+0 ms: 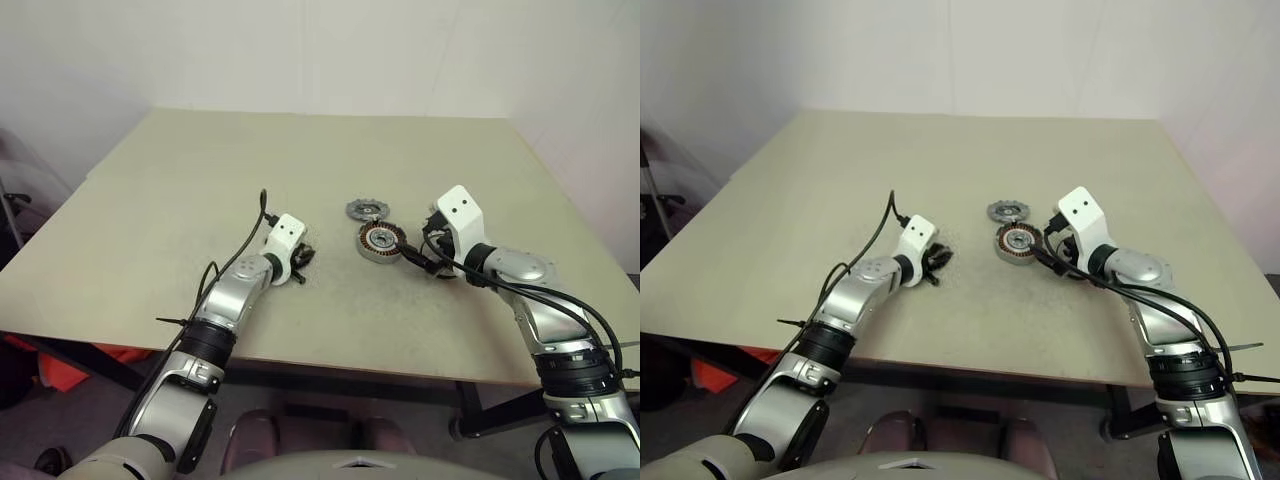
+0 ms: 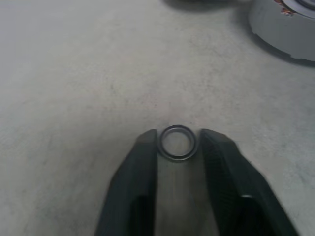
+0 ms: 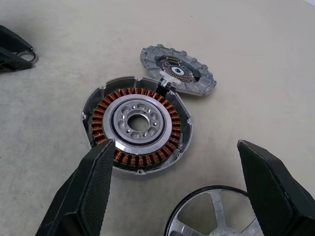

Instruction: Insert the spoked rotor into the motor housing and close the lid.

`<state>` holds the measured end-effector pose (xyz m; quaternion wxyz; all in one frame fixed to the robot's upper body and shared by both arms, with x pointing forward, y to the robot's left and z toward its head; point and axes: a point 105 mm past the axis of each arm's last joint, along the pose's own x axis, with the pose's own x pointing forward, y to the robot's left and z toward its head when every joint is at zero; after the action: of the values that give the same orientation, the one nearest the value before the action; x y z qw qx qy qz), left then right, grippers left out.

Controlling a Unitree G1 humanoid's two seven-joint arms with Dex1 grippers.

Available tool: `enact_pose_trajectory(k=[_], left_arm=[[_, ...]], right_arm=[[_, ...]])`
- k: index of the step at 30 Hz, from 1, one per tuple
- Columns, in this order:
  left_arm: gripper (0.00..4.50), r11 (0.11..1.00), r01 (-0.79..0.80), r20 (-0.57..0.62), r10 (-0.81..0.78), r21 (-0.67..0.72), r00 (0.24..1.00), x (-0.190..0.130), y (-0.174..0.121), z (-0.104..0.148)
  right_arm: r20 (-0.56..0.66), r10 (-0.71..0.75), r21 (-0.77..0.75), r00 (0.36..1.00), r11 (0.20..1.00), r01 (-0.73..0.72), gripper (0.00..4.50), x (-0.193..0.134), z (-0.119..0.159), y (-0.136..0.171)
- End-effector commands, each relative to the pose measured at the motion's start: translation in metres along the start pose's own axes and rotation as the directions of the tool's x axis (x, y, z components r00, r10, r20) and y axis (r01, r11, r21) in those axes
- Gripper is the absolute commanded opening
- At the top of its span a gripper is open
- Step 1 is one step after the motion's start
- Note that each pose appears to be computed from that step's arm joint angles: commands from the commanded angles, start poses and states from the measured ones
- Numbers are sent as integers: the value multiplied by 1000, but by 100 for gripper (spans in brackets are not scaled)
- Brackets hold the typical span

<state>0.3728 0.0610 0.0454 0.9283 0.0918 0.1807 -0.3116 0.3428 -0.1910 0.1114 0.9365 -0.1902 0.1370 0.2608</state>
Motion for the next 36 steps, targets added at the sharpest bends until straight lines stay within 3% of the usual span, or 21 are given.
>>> enact_pose_trajectory(k=[1,3,7,12,17,20,25,36], left_arm=[[145,999,-42,-26,42,1,999,-1,10,-4],[145,999,-49,-23,49,-2,999,-1,11,-3],[70,998,-68,-16,68,-9,998,-1,15,-2],[70,999,-44,30,45,-21,999,-1,12,8],[70,978,180,230,-152,-106,961,-8,-19,58],[70,961,270,279,-244,-59,929,-11,-30,82],[70,955,297,258,-293,26,920,2,-38,97],[70,927,331,152,-358,179,921,44,-71,97]], right_arm=[[60,-27,-25,998,999,29,450,-2,18,-8],[60,-30,-26,998,999,32,450,-2,19,-9],[60,-35,-27,998,999,37,450,-1,19,-10],[62,-38,-29,997,999,40,450,-1,19,-10],[58,-42,-30,997,999,44,450,-1,18,-10],[55,-50,-28,997,998,52,450,-1,17,-12],[52,-68,-25,996,997,70,450,-3,16,-15],[47,-121,-22,992,992,122,450,-12,14,-23]])
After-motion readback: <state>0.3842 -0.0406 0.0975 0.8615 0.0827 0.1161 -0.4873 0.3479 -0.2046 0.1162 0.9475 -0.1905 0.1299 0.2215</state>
